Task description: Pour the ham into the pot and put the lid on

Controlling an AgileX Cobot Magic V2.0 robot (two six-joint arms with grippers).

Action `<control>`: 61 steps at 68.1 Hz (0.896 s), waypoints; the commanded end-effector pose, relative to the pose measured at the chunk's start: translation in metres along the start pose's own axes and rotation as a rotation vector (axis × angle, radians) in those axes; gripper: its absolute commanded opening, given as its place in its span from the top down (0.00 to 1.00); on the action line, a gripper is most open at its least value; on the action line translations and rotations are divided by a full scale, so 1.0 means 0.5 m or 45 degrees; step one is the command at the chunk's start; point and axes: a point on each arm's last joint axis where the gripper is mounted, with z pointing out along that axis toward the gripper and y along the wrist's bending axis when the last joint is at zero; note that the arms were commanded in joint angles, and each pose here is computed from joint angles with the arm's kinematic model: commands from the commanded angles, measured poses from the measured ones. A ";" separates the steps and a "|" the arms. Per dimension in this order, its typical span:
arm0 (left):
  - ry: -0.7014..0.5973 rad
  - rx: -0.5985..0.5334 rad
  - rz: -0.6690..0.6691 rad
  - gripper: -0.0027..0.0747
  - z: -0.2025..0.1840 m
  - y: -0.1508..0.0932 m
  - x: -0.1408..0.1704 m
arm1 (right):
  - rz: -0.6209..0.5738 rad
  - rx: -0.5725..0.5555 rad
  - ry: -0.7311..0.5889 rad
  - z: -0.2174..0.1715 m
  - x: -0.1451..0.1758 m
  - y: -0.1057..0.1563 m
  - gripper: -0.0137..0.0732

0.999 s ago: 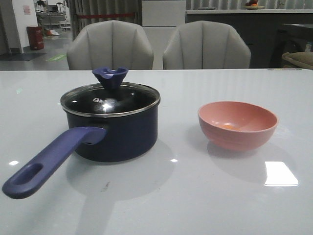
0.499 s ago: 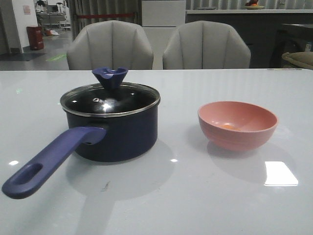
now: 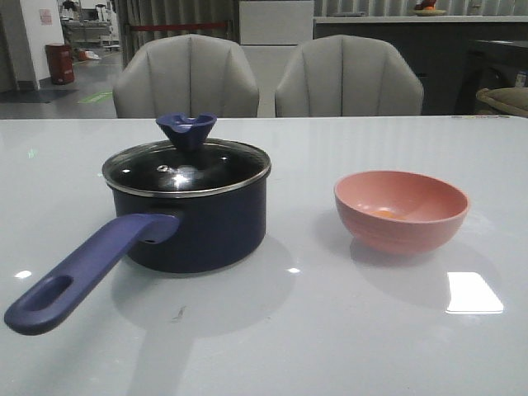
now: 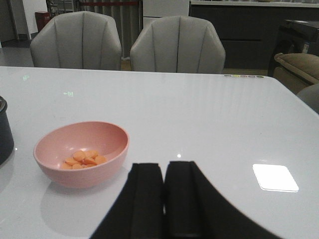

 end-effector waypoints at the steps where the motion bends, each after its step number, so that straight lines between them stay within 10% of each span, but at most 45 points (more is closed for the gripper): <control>1: 0.008 0.010 -0.059 0.81 0.014 -0.003 -0.048 | -0.026 -0.003 -0.134 -0.004 -0.021 0.001 0.67; 33: 0.108 0.003 -0.081 0.76 0.056 -0.002 -0.038 | -0.026 -0.003 -0.134 -0.004 -0.021 0.001 0.67; 52: 0.114 0.002 -0.081 0.15 0.058 -0.002 -0.038 | -0.026 -0.003 -0.134 -0.004 -0.021 0.001 0.67; 61: 0.215 0.006 -0.082 0.10 0.073 -0.004 -0.048 | -0.026 -0.003 -0.134 -0.004 -0.021 0.001 0.67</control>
